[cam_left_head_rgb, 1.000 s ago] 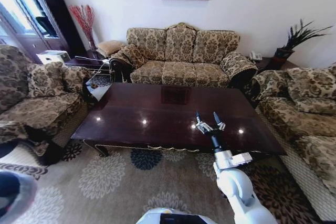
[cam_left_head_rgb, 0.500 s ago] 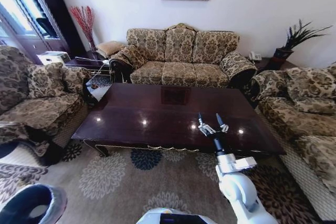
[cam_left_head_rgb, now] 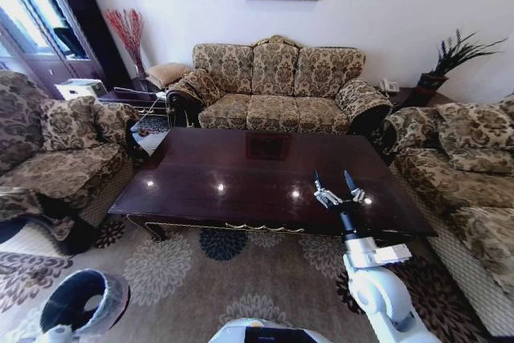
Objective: Move to the front of the table and place the trash on the table into the trash bin.
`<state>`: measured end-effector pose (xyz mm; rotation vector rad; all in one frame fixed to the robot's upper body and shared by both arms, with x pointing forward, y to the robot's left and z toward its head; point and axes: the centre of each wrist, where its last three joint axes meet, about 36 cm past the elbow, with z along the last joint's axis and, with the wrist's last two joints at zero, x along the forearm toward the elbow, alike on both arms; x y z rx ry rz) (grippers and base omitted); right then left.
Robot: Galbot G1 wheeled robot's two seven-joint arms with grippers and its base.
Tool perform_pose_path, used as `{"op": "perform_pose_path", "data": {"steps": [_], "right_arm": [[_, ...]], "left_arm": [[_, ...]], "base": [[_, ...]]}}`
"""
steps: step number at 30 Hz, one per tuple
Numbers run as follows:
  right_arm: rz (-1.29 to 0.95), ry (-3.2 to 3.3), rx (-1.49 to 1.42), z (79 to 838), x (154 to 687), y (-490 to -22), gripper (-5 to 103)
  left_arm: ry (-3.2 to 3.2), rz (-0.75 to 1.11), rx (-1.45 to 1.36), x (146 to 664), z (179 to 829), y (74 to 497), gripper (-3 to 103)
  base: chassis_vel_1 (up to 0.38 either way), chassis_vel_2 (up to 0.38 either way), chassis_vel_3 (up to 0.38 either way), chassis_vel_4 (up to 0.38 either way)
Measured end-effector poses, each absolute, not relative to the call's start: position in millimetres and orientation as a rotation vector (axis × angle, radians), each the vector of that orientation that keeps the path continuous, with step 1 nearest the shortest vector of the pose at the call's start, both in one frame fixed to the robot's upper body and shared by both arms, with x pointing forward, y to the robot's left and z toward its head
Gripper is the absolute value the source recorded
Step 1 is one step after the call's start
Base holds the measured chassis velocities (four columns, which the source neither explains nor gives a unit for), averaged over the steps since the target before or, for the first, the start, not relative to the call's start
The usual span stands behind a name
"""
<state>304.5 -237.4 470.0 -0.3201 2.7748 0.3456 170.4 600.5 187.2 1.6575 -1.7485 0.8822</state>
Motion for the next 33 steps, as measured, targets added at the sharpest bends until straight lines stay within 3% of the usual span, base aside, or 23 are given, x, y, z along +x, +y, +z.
{"op": "perform_pose_path", "data": {"steps": [13, 33], "right_arm": [[0.342, 2.763, -0.211, 471, 300, -237, 100], [0.351, 2.744, -0.205, 473, 293, -235, 100]], "left_arm": [[-1.795, 0.818, 1.494, 142, 144, 564, 0], [-1.801, 0.823, 1.462, 152, 135, 556, 0]], "base": [[0.0, 0.0, 0.0, 0.0], [0.057, 0.059, -0.059, -0.062]]}}
